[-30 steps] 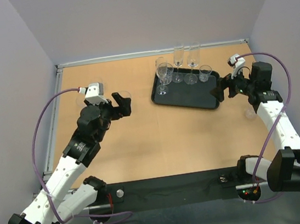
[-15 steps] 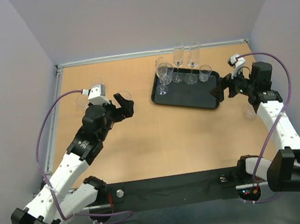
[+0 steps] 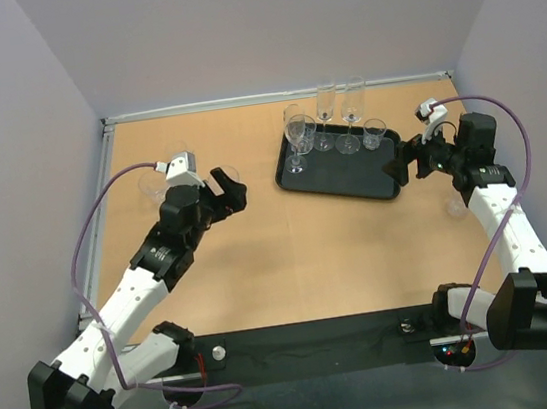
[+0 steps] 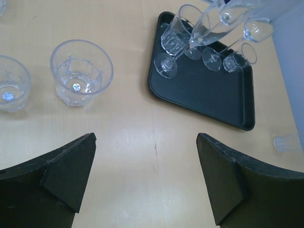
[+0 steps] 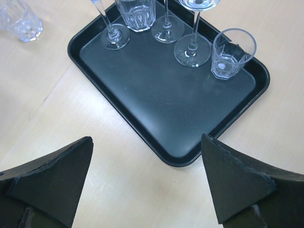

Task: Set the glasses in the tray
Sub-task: Grab a glass with a robot arm

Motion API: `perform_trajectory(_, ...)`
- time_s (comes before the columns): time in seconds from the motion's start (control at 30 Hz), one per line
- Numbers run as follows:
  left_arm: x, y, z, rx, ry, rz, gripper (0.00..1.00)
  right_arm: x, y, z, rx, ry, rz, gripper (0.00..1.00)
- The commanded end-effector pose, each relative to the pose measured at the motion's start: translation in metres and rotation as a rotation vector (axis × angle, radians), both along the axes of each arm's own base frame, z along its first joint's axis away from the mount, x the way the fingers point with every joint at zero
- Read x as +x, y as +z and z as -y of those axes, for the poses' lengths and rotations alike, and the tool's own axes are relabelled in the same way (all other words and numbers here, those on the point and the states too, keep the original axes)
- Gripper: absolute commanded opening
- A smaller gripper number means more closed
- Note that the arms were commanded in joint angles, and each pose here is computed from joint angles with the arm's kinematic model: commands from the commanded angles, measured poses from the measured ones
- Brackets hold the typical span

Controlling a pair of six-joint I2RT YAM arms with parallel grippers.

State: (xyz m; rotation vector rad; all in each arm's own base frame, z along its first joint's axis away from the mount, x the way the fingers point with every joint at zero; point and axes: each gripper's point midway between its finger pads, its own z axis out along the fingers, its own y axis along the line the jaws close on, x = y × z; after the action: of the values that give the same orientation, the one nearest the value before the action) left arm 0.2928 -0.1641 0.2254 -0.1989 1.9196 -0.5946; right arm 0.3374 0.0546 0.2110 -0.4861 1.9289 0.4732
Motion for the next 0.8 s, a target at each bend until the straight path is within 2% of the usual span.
perform_trajectory(0.0, 0.010, -0.010, -0.003, -0.002, 0.054, -0.053, 0.98, 0.004, 0.019, 0.003, -0.007, -0.011, 0.077, 1.00)
perform_trajectory(0.1, 0.018, -0.027, -0.009, 0.022, 0.115, -0.129, 0.95, 0.004, 0.018, 0.003, -0.005, -0.010, 0.076, 1.00)
perform_trajectory(0.2, 0.032, -0.030, -0.015, -0.013, 0.178, -0.150, 0.89, 0.004, 0.019, 0.002, -0.005, -0.009, 0.078, 1.00)
perform_trajectory(0.3, 0.044, -0.036, -0.018, -0.071, 0.226, -0.179, 0.72, 0.004, 0.020, 0.003, -0.008, -0.009, 0.084, 1.00)
perform_trajectory(0.43, 0.061, -0.048, -0.021, -0.144, 0.276, -0.245, 0.63, 0.004, 0.022, 0.004, -0.013, -0.016, 0.088, 1.00)
perform_trajectory(0.47, 0.066, -0.050, -0.026, -0.163, 0.293, -0.265, 0.55, 0.004, 0.022, 0.004, -0.013, -0.017, 0.088, 1.00)
perform_trajectory(0.5, 0.071, -0.062, -0.026, -0.187, 0.311, -0.317, 0.54, 0.004, 0.022, 0.004, -0.015, -0.018, 0.090, 1.00)
perform_trajectory(0.77, 0.085, -0.077, -0.039, -0.225, 0.393, -0.344, 0.51, 0.004, 0.022, 0.005, -0.019, -0.022, 0.091, 1.00)
